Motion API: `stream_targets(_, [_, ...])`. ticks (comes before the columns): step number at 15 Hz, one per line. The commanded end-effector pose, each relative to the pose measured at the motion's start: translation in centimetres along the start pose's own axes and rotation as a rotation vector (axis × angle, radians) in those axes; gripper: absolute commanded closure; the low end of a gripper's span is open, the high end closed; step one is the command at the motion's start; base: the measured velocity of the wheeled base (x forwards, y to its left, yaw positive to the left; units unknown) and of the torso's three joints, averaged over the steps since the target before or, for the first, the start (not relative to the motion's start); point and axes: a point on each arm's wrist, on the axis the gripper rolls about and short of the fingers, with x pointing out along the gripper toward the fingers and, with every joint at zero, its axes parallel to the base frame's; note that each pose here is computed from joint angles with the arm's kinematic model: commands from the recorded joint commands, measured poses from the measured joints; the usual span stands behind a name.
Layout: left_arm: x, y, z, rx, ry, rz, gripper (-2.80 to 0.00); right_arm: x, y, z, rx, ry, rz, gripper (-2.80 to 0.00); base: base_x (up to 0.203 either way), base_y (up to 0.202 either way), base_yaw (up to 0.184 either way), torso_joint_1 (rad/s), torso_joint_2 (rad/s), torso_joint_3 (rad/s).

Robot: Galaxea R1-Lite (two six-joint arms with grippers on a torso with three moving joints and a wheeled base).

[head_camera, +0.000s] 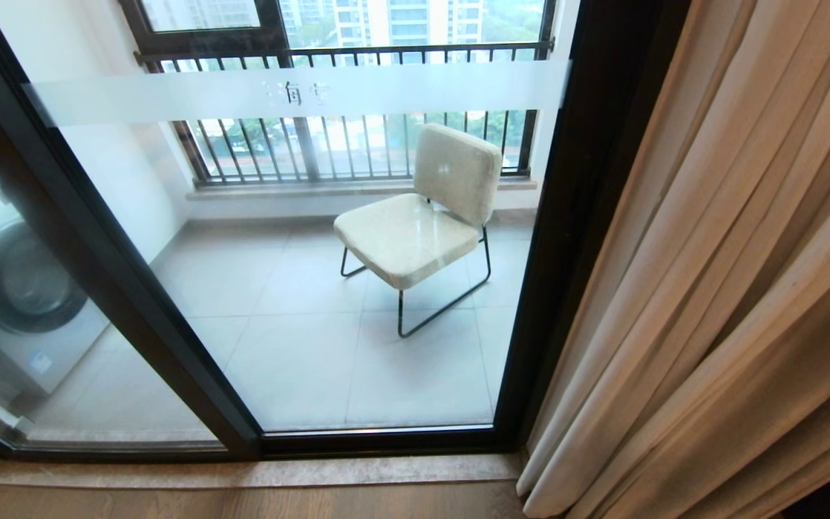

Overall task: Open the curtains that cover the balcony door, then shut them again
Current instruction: Pull the inner curtains open on both sides, then close the inner curtains on both sides

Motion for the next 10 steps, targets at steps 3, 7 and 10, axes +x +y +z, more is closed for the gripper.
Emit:
stream_targets(3, [0.0,0.0,0.0,0.000,-0.001,0.000,0.00,-2.4,0.0,-2.3,0.005,-0.049,0.030,0.00,0.000,0.000,0.000,0.000,0.00,0.000])
stream_targets(7, [0.0,0.0,0.0,0.000,-0.001,0.000,0.00,-2.8,0.1,-5.0,-0.005,0.051,0.037,0.00,0.000,0.000,0.000,0.000,0.00,0.000])
stream_targets(10, [0.0,0.0,0.0,0.000,-0.001,0.000,0.00,-2.2,0.3,-7.0,-0.039,0.092,0.042,0.00,0.000,0.000,0.000,0.000,0.00,0.000])
